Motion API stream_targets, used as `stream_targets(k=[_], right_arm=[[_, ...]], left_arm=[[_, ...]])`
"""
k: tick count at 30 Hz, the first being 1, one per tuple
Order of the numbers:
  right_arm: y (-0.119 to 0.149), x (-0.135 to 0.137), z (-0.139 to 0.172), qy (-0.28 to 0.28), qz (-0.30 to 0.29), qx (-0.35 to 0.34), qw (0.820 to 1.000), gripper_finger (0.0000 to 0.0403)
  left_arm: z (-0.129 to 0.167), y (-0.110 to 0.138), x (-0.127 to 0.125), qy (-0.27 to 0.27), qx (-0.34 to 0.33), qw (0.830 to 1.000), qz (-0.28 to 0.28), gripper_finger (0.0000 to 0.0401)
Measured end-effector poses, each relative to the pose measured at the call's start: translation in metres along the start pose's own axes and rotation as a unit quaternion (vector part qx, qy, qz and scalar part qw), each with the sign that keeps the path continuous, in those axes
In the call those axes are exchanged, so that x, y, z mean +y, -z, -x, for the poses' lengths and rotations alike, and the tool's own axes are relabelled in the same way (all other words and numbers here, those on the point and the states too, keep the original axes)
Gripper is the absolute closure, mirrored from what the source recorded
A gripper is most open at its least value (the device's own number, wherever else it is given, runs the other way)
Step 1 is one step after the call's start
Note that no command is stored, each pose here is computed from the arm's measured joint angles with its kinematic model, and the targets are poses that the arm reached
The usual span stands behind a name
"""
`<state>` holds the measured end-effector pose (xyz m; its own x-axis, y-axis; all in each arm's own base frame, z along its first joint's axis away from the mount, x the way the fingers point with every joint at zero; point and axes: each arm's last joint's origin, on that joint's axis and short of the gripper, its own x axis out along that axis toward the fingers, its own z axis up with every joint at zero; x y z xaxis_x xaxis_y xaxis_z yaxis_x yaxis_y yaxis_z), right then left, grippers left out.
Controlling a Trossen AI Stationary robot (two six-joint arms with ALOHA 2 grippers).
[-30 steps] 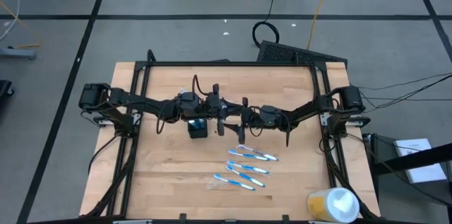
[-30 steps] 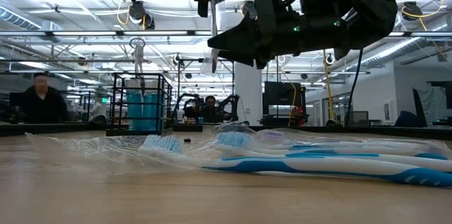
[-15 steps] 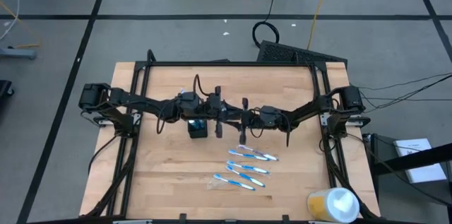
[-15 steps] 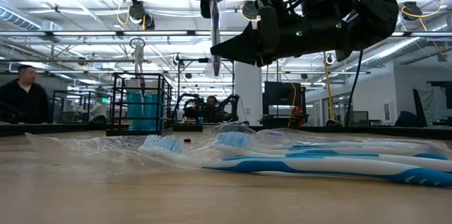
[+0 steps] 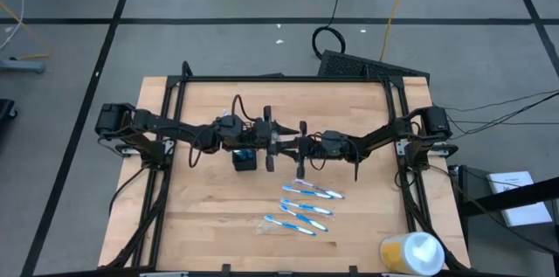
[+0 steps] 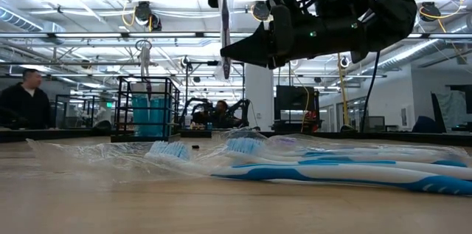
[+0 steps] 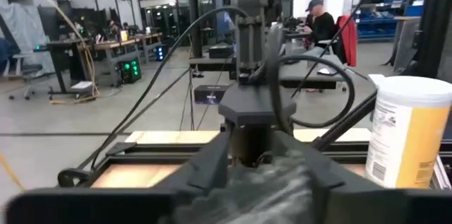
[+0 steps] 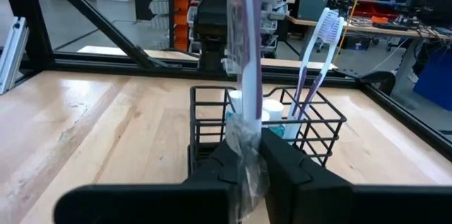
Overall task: Pick & Place toothbrushing station
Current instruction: Put the purple toothbrush into the black organizer
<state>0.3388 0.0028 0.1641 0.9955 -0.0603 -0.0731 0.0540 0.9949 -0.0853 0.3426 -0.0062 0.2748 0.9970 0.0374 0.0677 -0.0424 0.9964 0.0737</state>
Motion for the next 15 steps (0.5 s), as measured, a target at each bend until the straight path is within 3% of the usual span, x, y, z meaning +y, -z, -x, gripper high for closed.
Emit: stream_targets(k=[7, 15], right_arm=[[-0.008, -0.002, 0.012, 0.006, 0.002, -0.01, 1.0, 0.0389], [-0.019, -0.005, 0.032, 0.019, 0.001, -0.029, 0.999, 0.0389]], left_arm=[[0.004, -0.008, 0.001, -0.002, -0.007, 1.0, 0.001, 0.0183], [0.005, -0.009, 0.001, -0.002, -0.005, 1.0, 0.013, 0.0147]])
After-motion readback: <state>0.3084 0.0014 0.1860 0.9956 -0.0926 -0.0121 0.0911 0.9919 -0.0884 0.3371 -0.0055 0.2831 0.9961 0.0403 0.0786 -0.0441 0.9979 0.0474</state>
